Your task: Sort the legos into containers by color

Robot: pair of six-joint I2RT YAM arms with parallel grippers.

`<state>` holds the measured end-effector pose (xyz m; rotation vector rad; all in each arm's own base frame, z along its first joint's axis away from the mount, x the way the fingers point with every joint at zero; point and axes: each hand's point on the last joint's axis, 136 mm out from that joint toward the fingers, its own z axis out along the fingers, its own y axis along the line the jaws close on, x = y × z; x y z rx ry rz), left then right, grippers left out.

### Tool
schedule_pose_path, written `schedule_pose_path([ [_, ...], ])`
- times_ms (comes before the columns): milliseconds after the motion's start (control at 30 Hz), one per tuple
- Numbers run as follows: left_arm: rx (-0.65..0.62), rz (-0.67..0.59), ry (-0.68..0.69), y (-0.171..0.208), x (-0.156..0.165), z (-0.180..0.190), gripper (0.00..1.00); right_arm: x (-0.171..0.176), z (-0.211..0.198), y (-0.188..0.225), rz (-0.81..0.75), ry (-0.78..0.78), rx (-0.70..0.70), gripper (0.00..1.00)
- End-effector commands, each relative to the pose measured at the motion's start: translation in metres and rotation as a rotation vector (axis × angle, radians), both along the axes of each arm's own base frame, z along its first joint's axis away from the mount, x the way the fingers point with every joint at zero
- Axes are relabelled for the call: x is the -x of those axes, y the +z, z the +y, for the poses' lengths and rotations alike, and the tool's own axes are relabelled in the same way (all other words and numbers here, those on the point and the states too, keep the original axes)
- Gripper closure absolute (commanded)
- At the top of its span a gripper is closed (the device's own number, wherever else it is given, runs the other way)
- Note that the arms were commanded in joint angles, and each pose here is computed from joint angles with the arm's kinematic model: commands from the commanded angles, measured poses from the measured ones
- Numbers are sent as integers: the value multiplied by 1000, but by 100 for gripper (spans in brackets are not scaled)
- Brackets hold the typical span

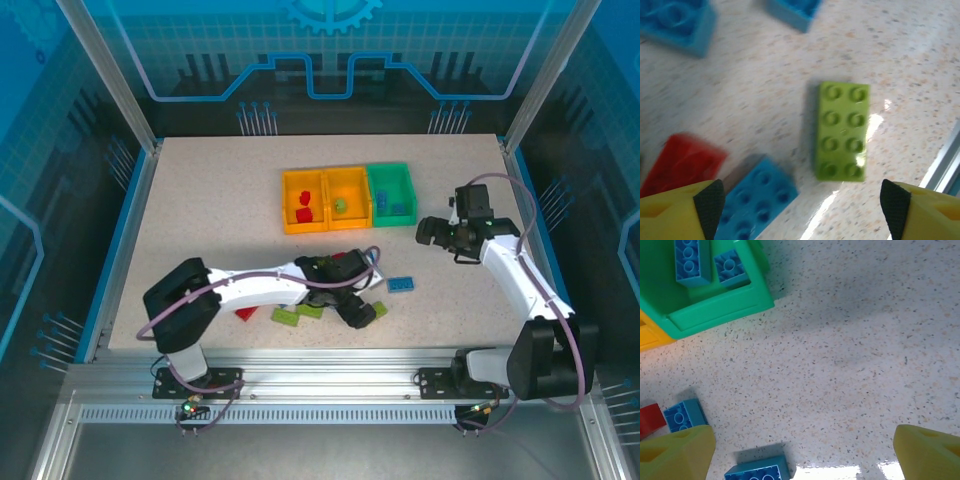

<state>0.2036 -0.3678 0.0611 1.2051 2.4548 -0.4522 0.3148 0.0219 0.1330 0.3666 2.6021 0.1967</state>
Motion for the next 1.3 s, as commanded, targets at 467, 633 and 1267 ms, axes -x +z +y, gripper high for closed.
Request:
schedule_pose_path([
  [467, -106, 47, -133, -33, 17, -33, 25, 9, 1, -13, 26, -19, -90, 5],
  [633, -156, 31, -141, -44, 11, -32, 29, 11, 2, -16, 36, -17, -89, 5],
  [1267, 7, -117, 155, 25, -88, -11, 74, 28, 11, -35, 69, 5, -91, 10],
])
